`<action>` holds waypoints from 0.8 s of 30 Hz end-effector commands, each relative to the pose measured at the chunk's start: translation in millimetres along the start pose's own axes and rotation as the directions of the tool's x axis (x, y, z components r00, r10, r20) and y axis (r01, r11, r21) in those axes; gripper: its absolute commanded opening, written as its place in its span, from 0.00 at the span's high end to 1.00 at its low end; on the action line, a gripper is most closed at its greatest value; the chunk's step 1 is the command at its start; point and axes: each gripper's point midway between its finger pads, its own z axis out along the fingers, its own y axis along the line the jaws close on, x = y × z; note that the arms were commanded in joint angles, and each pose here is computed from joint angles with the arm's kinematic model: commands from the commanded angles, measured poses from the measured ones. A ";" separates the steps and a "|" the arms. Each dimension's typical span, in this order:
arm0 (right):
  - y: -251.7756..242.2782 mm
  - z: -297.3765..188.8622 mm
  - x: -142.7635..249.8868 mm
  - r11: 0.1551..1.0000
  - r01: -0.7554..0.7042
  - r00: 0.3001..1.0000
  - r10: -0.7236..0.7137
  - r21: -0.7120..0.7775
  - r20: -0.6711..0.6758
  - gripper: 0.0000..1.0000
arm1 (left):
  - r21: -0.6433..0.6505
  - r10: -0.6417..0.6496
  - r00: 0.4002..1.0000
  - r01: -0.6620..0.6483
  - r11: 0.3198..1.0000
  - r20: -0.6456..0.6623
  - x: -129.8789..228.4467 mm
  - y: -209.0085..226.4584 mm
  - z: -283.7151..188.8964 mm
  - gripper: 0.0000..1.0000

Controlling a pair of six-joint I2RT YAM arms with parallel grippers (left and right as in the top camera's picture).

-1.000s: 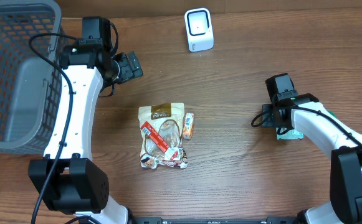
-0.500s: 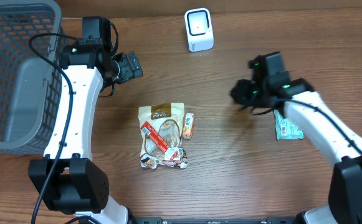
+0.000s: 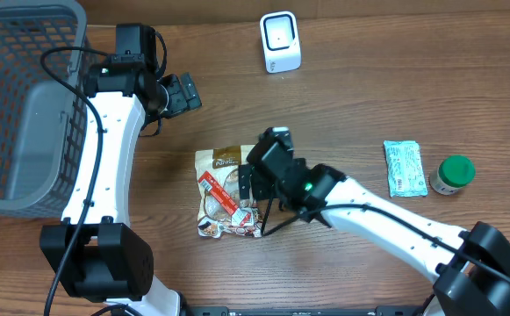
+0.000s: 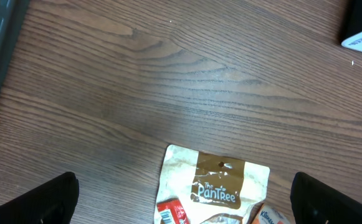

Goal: Scan the item barcode
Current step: 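Lower the right gripper over the orange snack stick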

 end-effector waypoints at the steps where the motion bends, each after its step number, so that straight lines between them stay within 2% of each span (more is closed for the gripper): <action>1: -1.1 0.2 -8.6 0.999 -0.002 0.999 0.000 0.038 0.054 0.24 | 0.005 0.018 0.999 -0.018 1.000 0.033 -6.2 0.2 -11.4 0.00; 2: -0.1 0.2 -10.2 0.999 -0.017 0.998 0.015 0.033 0.060 0.30 | 0.005 0.018 0.999 -0.018 1.000 0.033 -6.2 0.2 -11.4 0.00; 5: 9.7 -2.8 -25.6 0.999 -0.041 0.995 0.042 -0.019 0.093 0.37 | 0.005 0.018 0.999 -0.018 1.000 0.033 -6.2 0.2 -11.4 0.00; 10: 3.3 -16.3 -39.9 0.998 -0.054 0.994 0.051 0.036 0.095 0.44 | 0.005 0.018 0.999 -0.018 1.000 0.033 -6.2 0.2 -11.4 0.00; 13: -8.0 -14.2 -35.8 0.993 -0.087 0.993 0.080 0.080 0.081 0.44 | 0.005 0.018 0.999 -0.018 1.000 0.034 -6.3 0.3 -11.4 0.00; 24: -21.8 33.5 -6.0 0.985 -0.054 0.998 0.056 0.164 -0.010 0.45 | 0.005 0.018 0.999 -0.018 1.000 0.034 -6.3 0.3 -11.4 0.00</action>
